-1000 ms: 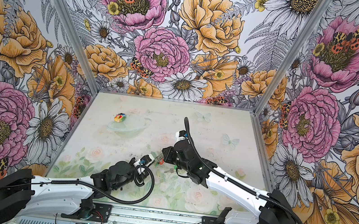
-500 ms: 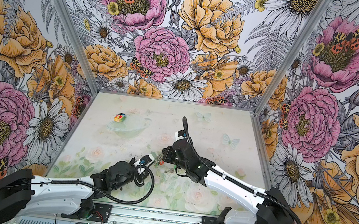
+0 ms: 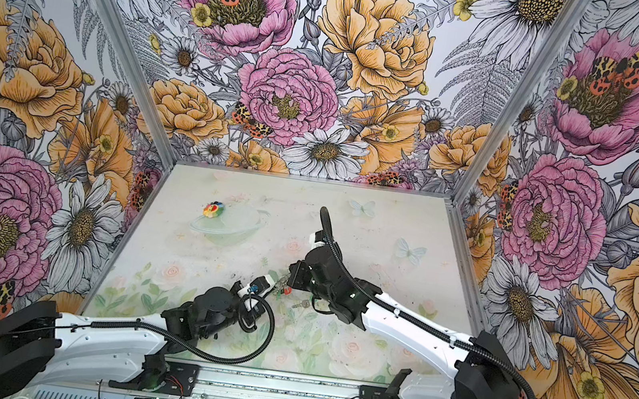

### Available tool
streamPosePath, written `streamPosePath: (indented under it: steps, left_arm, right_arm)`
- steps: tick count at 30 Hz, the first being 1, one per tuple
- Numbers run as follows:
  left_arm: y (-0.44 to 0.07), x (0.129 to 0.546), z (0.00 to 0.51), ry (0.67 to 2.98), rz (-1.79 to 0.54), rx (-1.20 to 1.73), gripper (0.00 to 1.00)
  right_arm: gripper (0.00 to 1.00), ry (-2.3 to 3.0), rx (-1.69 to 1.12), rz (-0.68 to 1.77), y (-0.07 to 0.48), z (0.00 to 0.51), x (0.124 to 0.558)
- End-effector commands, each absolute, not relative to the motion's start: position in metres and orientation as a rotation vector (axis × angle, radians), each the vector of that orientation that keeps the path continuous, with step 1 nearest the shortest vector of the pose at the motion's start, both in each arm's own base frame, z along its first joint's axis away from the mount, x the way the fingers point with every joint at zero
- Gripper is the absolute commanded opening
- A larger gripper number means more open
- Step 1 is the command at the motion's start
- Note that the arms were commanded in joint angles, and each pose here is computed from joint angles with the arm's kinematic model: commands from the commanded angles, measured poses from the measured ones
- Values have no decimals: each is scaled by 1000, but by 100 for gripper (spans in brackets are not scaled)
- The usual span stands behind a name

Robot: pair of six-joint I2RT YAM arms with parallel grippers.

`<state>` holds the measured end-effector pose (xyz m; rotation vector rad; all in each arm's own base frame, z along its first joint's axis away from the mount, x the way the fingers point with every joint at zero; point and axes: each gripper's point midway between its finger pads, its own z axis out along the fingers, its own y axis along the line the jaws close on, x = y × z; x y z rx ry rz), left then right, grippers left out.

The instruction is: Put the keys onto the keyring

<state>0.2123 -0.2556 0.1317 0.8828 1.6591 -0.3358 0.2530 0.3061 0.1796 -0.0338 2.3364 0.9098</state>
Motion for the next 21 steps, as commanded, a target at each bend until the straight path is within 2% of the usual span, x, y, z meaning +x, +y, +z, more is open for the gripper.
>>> streamPosePath:
  steps: [1, 2, 4, 11, 14, 21]
  left_arm:
    - [-264, 208, 158, 1574, -410, 862, 0]
    - [-265, 207, 159, 1577, -420, 860, 1]
    - [-264, 207, 162, 1589, -443, 841, 12]
    - [-264, 200, 183, 1587, -634, 771, 36]
    - [-257, 209, 198, 1597, -720, 678, 36]
    - [-247, 221, 221, 1596, -871, 586, 32]
  right_arm:
    - [0, 2293, -101, 839, 302, 190, 258]
    - [0, 2282, -117, 824, 301, 192, 259]
    - [0, 2251, -167, 804, 300, 198, 261]
    - [0, 2085, -436, 706, 301, 224, 266]
    - [0, 1958, -555, 762, 308, 234, 260]
    - [0, 1764, -602, 935, 302, 245, 258]
